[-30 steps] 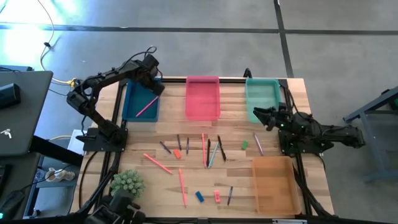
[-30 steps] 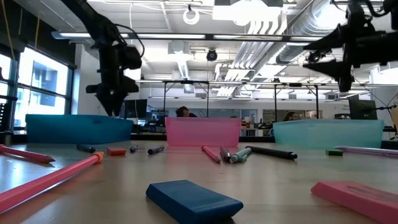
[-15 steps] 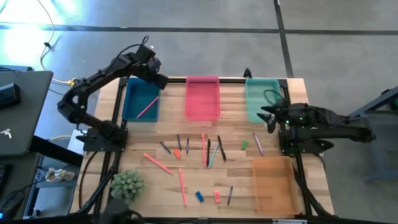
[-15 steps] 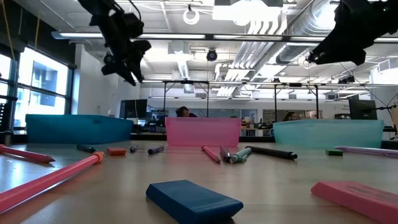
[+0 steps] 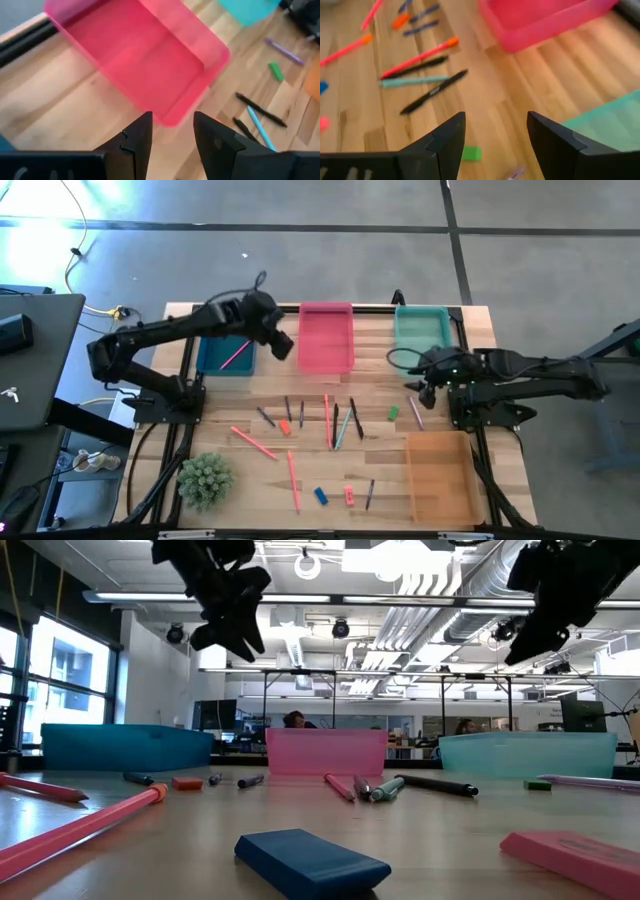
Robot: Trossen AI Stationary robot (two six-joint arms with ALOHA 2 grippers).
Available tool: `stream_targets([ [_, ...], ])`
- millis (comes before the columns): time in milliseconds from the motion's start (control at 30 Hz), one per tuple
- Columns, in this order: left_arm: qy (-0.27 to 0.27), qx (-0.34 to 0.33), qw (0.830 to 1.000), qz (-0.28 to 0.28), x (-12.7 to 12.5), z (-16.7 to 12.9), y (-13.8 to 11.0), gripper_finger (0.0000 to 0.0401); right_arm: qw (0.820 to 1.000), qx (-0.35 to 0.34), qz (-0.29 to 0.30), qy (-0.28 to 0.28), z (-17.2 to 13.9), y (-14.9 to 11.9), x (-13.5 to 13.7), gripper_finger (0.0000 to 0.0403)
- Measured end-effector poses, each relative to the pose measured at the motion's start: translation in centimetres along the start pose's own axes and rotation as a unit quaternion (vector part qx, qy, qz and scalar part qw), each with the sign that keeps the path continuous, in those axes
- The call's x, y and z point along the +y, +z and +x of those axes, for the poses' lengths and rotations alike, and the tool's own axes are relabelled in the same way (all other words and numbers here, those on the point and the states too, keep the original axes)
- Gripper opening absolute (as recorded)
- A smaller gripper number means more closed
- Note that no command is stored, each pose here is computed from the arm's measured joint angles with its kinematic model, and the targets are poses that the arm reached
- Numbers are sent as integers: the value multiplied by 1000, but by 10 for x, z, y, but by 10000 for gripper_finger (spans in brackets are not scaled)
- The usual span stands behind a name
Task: Sort crayons/erasers/pens/pencils in bins
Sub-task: Put the green eraser into the green bin
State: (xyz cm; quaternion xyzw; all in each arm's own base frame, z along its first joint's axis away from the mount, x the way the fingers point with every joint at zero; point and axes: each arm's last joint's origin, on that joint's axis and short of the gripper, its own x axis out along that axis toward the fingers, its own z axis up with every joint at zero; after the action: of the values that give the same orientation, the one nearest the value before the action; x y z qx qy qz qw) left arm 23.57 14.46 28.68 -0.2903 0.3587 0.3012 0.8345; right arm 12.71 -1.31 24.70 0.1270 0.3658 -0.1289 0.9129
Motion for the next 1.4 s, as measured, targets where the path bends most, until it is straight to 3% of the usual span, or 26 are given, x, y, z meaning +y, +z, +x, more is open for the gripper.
stream_targets([
  [133, 8, 10, 1000, 7, -18, 4, -14, 131, 999, 41, -13, 14, 14, 1, 3, 204],
  [300, 8, 36, 999, -32, -30, 11, -34, 131, 996, 82, -19, 39, 30, 3, 7, 204],
  [533, -4, 69, 997, -20, -45, 18, -59, 131, 995, 55, -19, 76, 46, 14, 13, 204],
  [767, -20, 65, 998, -17, -48, 15, -59, 131, 989, 68, -108, 79, 50, 27, 17, 204],
  [967, -24, 61, 998, -16, -48, 13, -59, 131, 959, 138, -239, 65, 58, 31, 18, 204],
  [1167, -24, 62, 998, -11, -48, 13, -59, 131, 923, 214, -310, 72, 77, 20, 21, 204],
  [1400, -24, 62, 998, -9, -48, 13, -59, 131, 874, 255, -404, 82, 94, 7, 39, 204],
])
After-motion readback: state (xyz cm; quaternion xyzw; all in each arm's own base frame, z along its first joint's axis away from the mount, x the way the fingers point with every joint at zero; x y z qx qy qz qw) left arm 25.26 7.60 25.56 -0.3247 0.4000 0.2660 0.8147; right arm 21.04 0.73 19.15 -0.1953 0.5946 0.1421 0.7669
